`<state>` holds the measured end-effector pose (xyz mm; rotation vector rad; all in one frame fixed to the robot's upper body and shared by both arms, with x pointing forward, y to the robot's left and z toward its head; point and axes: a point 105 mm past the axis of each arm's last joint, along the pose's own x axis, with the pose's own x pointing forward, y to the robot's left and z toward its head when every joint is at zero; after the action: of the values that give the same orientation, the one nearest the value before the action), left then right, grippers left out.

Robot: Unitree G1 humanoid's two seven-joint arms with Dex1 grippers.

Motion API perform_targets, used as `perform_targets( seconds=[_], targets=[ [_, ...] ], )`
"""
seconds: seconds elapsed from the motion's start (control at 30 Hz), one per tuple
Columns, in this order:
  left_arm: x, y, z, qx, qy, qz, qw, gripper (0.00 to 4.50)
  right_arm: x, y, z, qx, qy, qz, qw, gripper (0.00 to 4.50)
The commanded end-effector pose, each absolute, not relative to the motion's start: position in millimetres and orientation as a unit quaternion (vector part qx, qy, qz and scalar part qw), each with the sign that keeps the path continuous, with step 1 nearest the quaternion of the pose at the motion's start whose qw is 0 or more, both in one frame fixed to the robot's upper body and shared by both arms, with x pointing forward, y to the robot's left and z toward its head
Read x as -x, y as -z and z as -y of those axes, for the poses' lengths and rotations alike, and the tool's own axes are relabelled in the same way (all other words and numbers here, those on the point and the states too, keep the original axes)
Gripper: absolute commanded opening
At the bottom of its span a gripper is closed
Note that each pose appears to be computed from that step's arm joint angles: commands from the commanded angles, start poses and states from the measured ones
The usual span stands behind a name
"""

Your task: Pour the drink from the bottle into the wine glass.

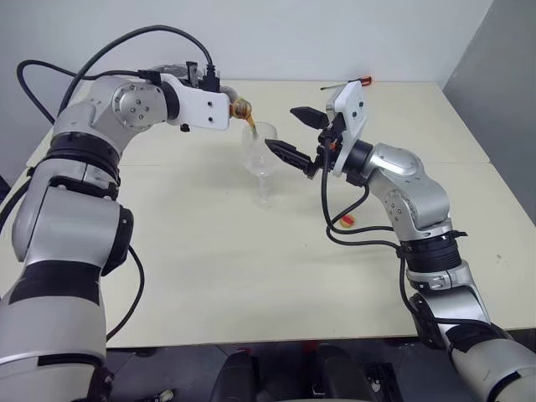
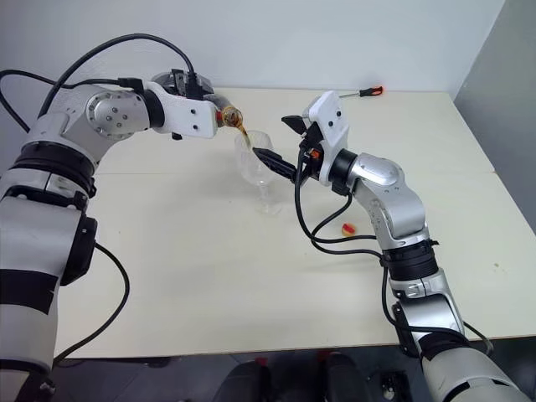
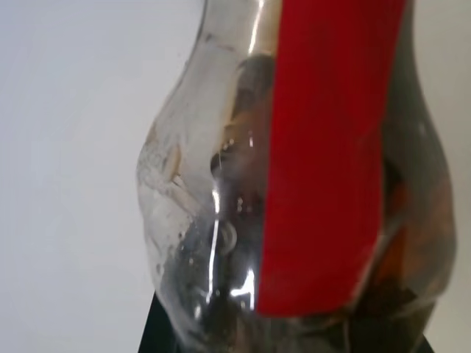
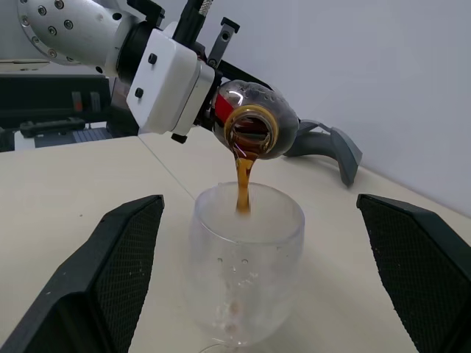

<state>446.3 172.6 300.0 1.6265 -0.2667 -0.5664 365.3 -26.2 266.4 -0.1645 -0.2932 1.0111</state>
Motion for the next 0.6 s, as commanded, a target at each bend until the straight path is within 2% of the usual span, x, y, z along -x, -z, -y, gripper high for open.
perform_targets(
  seconds=[0.03, 0.6],
  targets=[
    [-441.8, -330.1, -168.5, -0.724, 0.220, 0.156, 0.635, 0.95, -360.8, -282.6, 24.8, 0.086, -0.483, 0.167, 0.856, 4.50],
    [-440.8, -336.5, -168.9, -0.738, 0.212, 0.160, 0.620, 0.95, -361.2, -282.1, 23.6, 0.091, -0.482, 0.170, 0.855, 4.50]
  ],
)
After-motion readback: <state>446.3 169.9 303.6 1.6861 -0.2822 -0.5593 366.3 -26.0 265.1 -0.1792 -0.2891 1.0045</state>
